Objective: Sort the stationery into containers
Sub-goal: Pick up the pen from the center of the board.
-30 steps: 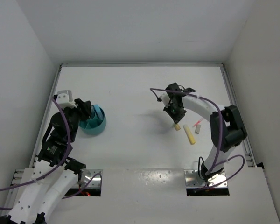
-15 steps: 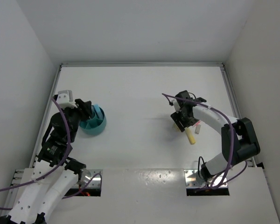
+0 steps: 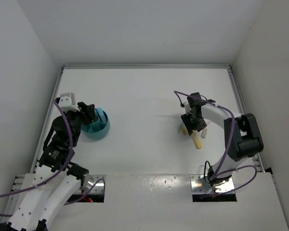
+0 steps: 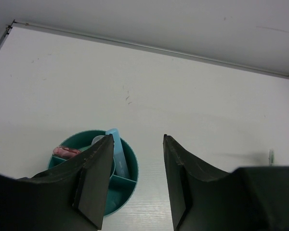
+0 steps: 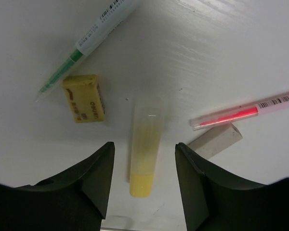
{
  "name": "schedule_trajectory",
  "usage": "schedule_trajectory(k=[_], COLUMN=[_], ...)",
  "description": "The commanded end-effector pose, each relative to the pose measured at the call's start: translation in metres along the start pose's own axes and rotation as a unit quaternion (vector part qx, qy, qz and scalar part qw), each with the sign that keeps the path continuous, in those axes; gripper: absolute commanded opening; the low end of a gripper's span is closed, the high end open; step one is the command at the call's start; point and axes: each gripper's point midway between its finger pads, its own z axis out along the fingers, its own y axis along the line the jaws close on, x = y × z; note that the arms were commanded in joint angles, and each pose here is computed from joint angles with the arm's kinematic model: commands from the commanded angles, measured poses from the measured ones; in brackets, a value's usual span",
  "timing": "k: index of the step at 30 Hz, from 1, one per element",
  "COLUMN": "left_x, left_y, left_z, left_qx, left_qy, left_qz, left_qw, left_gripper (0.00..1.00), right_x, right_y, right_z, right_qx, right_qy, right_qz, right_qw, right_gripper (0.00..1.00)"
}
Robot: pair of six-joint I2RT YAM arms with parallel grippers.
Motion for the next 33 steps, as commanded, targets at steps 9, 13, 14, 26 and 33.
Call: schedule_trajectory(k=[9, 13, 14, 26, 33], left_x=[-0.015, -0.015, -0.015, -0.016, -0.014], left_y=[-0.004, -0.004, -0.004, -0.002, 0.005], left_z=[-0.001, -0.001, -0.001, -0.001, 0.003], left_qx=[0.007, 0.007, 0.007, 0.003, -0.02], left_qy=[-0.025, -0.025, -0.025, -0.026, -0.024], left_qz=[-0.012, -0.012, -0.012, -0.012, -0.005], left_qw=[1.0, 1.0, 1.0, 1.0, 1.0], left_gripper=[0.51, 0.51, 0.51, 0.51, 0.51], right_x=[-0.007, -0.002, -0.001, -0.063, -0.206], right_y=[0.0, 0.002, 0.0, -0.004, 0.048], right_z=[0.014, 0.021, 0.021, -0.013, -0.115], right_qx=[-0.06, -0.073, -0.077, -0.074, -0.09], right_qy=[0.004, 0.017, 0.016, -0.065, -0.245], right_qz=[0.025, 0.026, 0.026, -0.034, -0.143], right_qw=[0.998, 0.997, 0.997, 0.995, 0.955], right_gripper=[0.47, 0.43, 0.42, 0.0, 0.0])
